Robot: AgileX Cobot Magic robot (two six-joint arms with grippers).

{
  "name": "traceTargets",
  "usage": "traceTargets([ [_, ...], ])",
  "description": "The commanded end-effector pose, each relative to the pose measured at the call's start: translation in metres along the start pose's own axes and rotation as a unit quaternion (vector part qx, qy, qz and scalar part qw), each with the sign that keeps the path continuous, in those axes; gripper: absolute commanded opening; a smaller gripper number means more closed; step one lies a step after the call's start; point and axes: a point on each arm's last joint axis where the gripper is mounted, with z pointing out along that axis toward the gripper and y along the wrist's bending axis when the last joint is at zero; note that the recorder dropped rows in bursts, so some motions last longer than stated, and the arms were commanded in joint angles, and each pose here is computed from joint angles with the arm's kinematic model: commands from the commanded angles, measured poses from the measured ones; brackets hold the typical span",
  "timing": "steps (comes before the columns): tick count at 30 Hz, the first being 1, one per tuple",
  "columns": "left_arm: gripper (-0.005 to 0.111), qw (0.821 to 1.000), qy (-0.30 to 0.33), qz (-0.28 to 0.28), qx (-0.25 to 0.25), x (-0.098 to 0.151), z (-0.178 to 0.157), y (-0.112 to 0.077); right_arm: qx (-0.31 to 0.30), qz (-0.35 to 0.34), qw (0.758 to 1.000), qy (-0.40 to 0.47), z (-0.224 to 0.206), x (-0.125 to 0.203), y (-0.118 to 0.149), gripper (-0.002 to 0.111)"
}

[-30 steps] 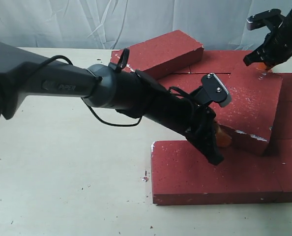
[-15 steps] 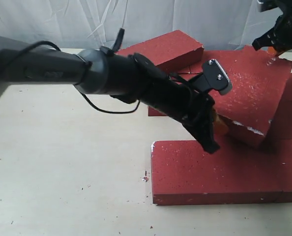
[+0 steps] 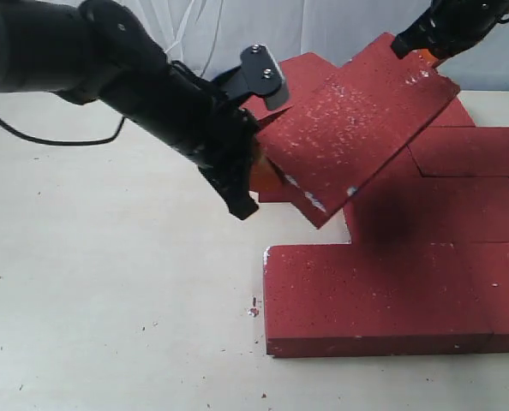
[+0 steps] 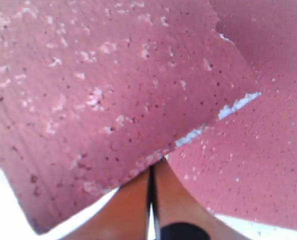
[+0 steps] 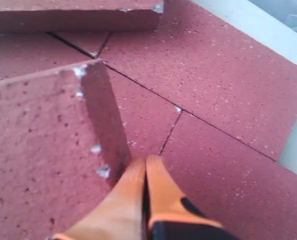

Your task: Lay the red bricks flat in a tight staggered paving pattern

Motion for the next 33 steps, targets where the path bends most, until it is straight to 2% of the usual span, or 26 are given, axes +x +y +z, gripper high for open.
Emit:
traceTargets([
  [1, 0.0, 0.996, -0.034, -0.057, -0.058, 0.006, -0.042, 0.012, -0.093, -0.001, 0.995, 0.024, 0.0, -0.01, 0.058, -0.001],
  [3, 0.0, 0.995, -0.026, -0.074, -0.063, 0.015, -0.055, 0.012, -0.101, -0.005, 0.995, 0.025, 0.001, -0.014, 0.075, -0.001],
  [6, 0.0, 0.99, 0.011, -0.096, -0.101, 0.037, -0.076, 0.017, -0.123, -0.02, 0.992, 0.026, 0.001, -0.021, 0.109, -0.001],
  [11, 0.0, 0.977, 0.097, -0.154, -0.114, 0.091, -0.099, 0.03, -0.157, -0.033, 0.987, 0.03, 0.001, -0.027, 0.154, -0.001],
  [13, 0.0, 0.972, 0.117, -0.166, -0.12, 0.106, -0.106, 0.035, -0.172, -0.035, 0.984, 0.033, 0.003, -0.028, 0.166, -0.001],
  [14, 0.0, 0.967, 0.126, -0.18, -0.129, 0.116, -0.113, 0.041, -0.186, -0.042, 0.981, 0.04, 0.008, -0.028, 0.181, -0.001],
  [17, 0.0, 0.952, 0.119, -0.23, -0.162, 0.135, -0.132, 0.054, -0.199, -0.069, 0.975, 0.065, 0.026, -0.026, 0.21, -0.001],
  [20, 0.0, 0.94, 0.119, -0.264, -0.181, 0.153, -0.14, 0.059, -0.208, -0.089, 0.97, 0.094, 0.048, -0.021, 0.234, -0.001],
  [25, 0.0, 0.91, 0.134, -0.322, -0.222, 0.184, -0.141, 0.061, -0.206, -0.105, 0.966, 0.113, 0.071, -0.017, 0.244, -0.001],
  [26, 0.0, 0.895, 0.137, -0.354, -0.234, 0.193, -0.139, 0.06, -0.195, -0.11, 0.967, 0.12, 0.079, -0.016, 0.243, -0.001],
  [27, 0.0, 0.889, 0.145, -0.366, -0.236, 0.198, -0.139, 0.06, -0.179, -0.119, 0.969, 0.126, 0.083, -0.015, 0.239, -0.001],
  [29, 0.0, 0.866, 0.176, -0.389, -0.26, 0.21, -0.14, 0.059, -0.115, -0.135, 0.974, 0.143, 0.095, -0.012, 0.228, -0.001],
  [30, 0.0, 0.847, 0.19, -0.404, -0.288, 0.215, -0.142, 0.06, -0.09, -0.133, 0.976, 0.15, 0.101, -0.011, 0.223, -0.001],
  [33, 0.0, 0.826, 0.193, -0.42, -0.323, 0.218, -0.146, 0.064, -0.074, -0.139, 0.976, 0.153, 0.103, -0.011, 0.221, -0.001],
])
